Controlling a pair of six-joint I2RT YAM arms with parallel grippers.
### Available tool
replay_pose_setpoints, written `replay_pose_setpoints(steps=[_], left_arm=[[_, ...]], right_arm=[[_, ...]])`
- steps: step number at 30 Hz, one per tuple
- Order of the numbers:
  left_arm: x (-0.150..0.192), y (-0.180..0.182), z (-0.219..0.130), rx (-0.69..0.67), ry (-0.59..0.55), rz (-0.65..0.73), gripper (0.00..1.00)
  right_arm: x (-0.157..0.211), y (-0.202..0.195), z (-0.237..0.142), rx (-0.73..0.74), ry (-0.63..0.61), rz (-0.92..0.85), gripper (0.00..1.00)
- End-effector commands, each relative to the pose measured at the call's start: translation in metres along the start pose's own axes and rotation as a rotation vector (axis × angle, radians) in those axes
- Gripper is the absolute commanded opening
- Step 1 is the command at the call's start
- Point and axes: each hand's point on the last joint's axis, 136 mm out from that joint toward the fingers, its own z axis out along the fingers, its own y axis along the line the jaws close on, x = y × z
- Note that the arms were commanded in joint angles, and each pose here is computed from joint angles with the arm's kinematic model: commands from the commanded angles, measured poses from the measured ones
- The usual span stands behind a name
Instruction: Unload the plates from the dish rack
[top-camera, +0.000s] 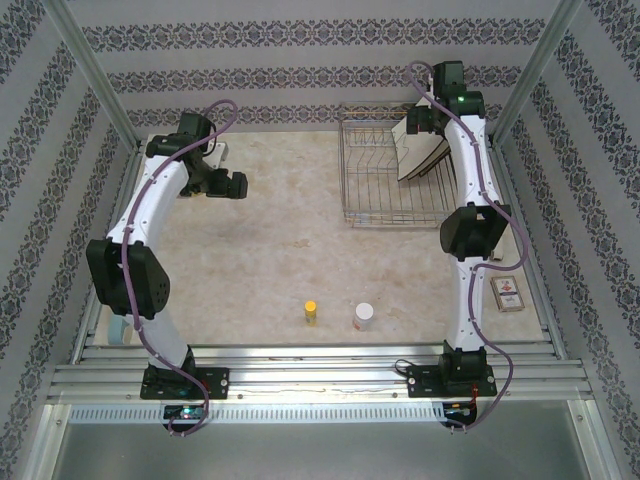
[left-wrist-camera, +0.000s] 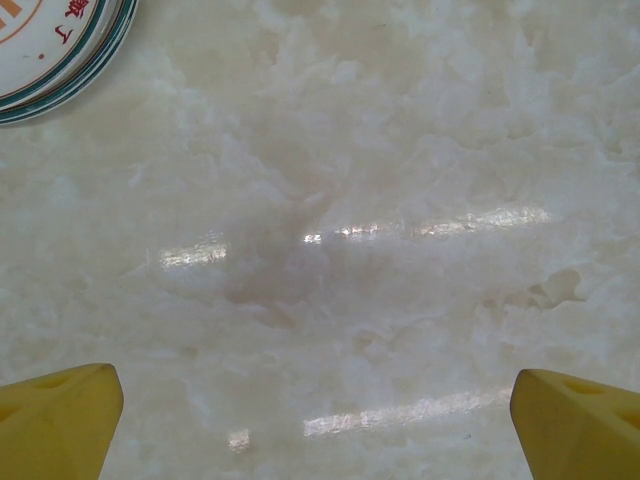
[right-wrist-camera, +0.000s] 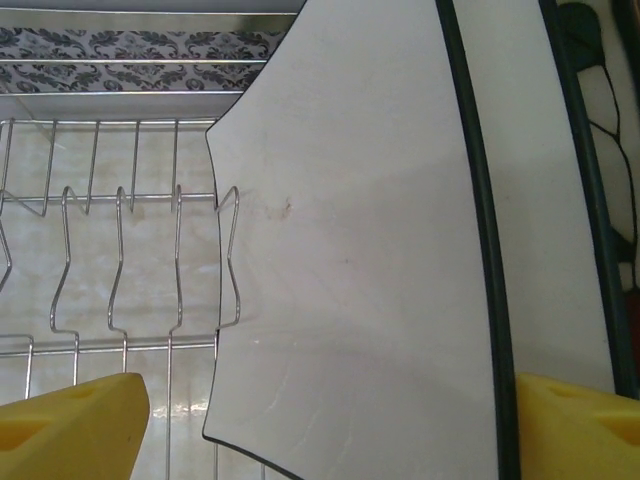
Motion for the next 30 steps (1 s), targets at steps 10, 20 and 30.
replay_pose_setpoints(steps=[10,20,30], left_arm=[[-0.003,-0.002,0.004,-0.008,0.011,0.018,1.00],[-0.004,-0.003,0.005,-0.011,0.018,0.018,1.00],[-0.007,-0.004,0.003,-0.009,0.013,0.018,1.00]], right_arm=[[-0.004,0.013,0.023,-0.070,-0.021,0.036,0.57],[-0.008,0.014,0.025,-0.056,-0.037,0.073,0.20],[-0.015,0.016,0.006,-0.044,-0.061,0.083,0.00]])
